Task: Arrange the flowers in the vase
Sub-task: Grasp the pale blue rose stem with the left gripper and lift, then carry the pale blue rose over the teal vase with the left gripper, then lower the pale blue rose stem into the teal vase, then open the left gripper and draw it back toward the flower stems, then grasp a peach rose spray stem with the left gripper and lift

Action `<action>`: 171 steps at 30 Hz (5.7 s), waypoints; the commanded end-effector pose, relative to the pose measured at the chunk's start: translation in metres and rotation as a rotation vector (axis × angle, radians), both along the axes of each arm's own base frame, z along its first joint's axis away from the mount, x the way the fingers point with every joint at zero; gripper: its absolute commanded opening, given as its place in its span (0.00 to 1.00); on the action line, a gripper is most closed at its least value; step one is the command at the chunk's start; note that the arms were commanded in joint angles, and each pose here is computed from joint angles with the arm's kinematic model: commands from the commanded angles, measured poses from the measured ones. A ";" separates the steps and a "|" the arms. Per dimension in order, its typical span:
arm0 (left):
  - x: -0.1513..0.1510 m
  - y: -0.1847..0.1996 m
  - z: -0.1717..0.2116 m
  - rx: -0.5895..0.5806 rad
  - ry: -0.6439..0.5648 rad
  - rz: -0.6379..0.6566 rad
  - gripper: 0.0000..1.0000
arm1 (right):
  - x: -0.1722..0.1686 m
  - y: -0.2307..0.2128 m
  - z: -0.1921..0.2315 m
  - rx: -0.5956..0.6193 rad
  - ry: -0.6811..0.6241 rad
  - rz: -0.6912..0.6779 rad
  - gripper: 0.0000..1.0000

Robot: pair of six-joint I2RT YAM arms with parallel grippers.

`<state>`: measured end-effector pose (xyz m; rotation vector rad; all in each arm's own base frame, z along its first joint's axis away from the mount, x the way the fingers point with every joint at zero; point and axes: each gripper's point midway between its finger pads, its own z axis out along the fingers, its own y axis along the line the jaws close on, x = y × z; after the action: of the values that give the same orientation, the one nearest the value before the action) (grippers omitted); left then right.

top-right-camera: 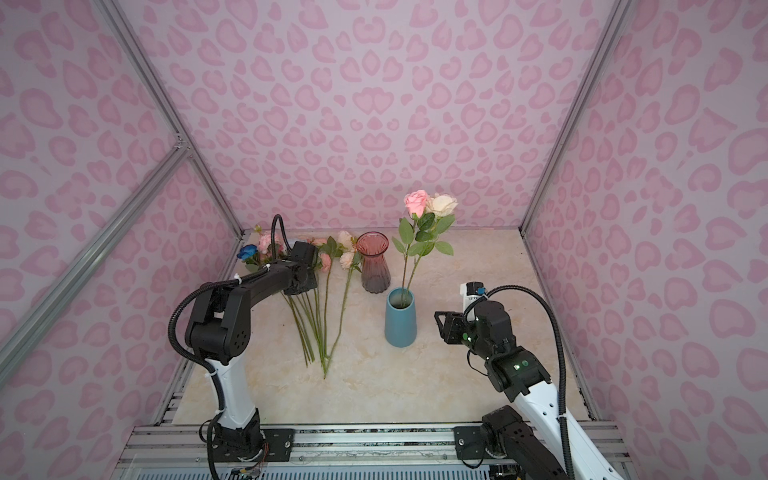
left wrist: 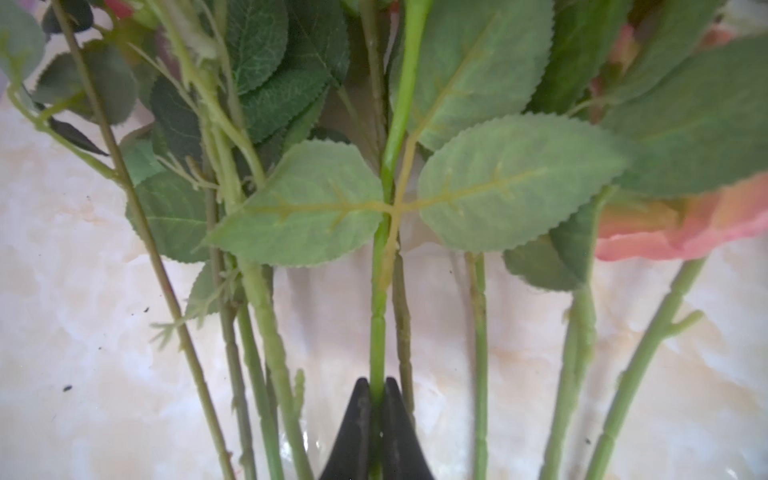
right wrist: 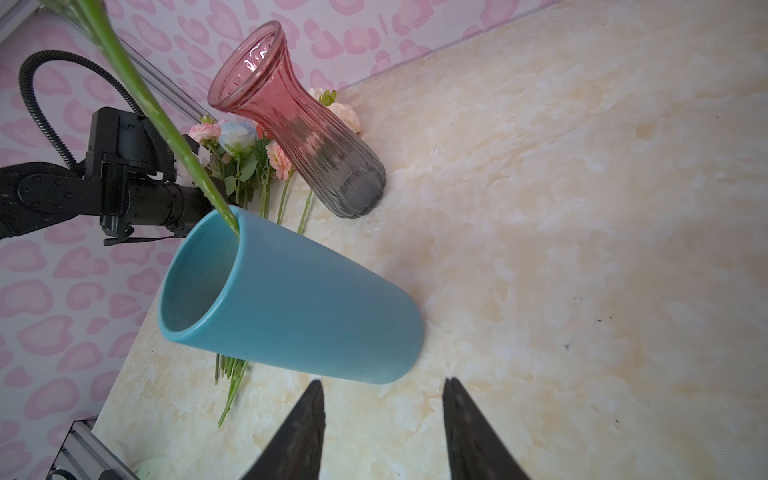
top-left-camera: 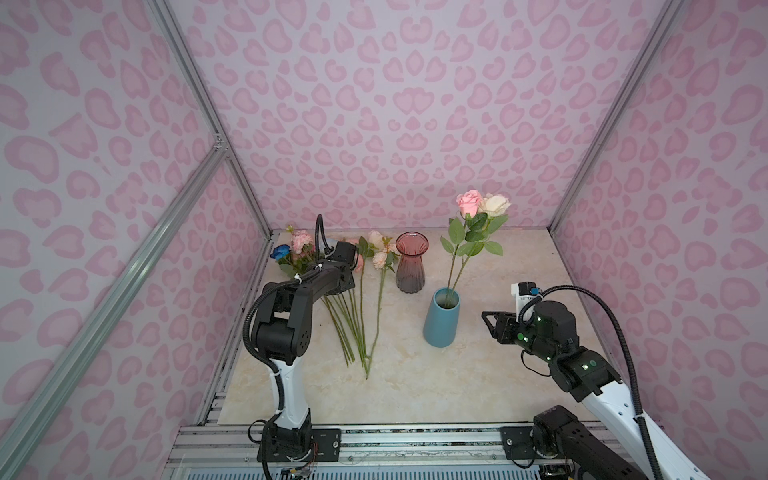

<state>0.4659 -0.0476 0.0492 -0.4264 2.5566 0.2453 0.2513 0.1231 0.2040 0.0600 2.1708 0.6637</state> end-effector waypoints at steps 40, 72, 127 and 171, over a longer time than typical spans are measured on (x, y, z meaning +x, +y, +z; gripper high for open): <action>-0.187 -0.198 0.494 -0.592 -1.646 -0.713 0.03 | -0.036 0.024 0.062 0.188 -0.189 0.188 0.79; -0.144 -0.277 0.342 -0.593 -1.289 -0.743 0.12 | -0.023 0.022 0.045 0.152 -0.154 0.153 0.76; -0.198 -0.258 0.232 -0.218 -0.525 -1.088 0.97 | -0.023 0.014 0.059 0.108 -0.195 0.128 0.78; -0.046 -0.044 0.034 -0.166 -0.085 -0.096 0.53 | -0.005 0.002 -0.001 0.073 -0.059 -0.001 0.66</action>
<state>0.4076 -0.0933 0.0948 -0.3788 2.4676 -0.0393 0.2439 0.1272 0.2029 0.0623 2.1061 0.7434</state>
